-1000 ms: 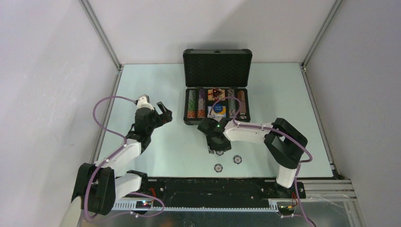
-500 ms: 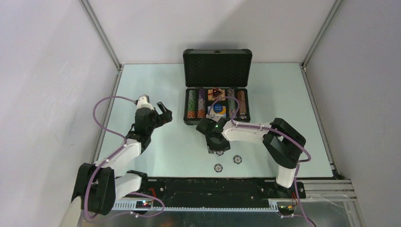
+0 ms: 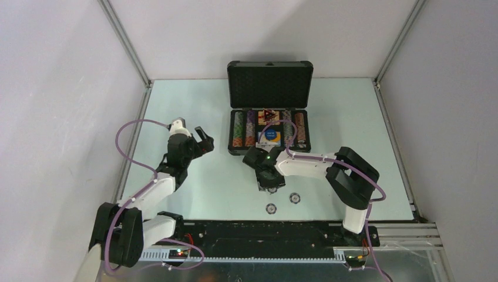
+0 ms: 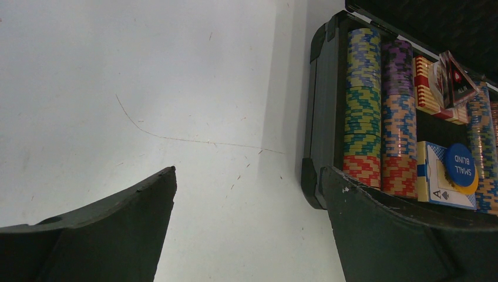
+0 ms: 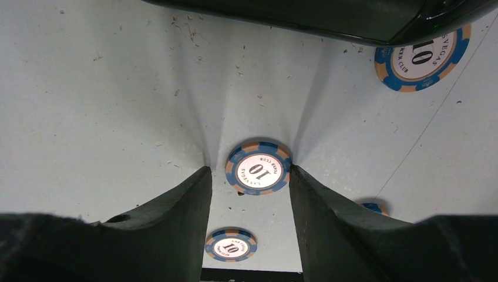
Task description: Pack up texas hold em set
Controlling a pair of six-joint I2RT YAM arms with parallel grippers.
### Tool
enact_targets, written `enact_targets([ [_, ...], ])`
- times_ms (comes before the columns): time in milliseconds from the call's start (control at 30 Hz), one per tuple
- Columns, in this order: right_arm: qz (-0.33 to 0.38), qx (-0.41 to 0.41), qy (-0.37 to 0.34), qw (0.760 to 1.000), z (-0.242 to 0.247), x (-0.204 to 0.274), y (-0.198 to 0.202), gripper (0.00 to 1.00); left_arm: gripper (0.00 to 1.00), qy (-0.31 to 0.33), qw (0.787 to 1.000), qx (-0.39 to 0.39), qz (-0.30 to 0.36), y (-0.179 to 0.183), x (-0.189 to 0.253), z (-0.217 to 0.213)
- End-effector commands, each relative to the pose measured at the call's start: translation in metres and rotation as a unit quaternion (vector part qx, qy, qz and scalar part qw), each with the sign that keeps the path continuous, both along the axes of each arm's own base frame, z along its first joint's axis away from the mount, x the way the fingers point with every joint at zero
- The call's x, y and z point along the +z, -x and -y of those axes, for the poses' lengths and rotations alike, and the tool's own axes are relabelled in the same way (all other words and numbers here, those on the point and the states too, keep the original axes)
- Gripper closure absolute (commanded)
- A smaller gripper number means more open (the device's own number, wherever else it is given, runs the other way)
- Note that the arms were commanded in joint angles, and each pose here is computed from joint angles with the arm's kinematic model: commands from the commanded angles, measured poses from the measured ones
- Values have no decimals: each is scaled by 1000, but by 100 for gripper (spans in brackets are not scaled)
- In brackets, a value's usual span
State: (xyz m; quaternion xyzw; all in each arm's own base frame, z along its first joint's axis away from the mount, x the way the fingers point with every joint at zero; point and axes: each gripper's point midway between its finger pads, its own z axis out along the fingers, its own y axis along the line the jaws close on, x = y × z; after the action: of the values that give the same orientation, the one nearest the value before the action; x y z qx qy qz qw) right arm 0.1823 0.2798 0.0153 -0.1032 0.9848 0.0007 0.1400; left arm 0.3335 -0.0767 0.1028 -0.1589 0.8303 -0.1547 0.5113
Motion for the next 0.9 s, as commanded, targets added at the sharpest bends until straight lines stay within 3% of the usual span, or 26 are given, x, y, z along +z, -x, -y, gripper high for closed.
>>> enact_targets([
  [0,-25,-8,55,998,31,-20,16,45,2,-4,1000,-7,30,-10,18,4],
  [433,-24,-12,55,998,36,-21,16,56,2,-3,1000,-7,30,-10,18,4],
  [867,37,-32,32,998,48,27,0,56,2,-2,1000,-7,29,-10,17,4],
])
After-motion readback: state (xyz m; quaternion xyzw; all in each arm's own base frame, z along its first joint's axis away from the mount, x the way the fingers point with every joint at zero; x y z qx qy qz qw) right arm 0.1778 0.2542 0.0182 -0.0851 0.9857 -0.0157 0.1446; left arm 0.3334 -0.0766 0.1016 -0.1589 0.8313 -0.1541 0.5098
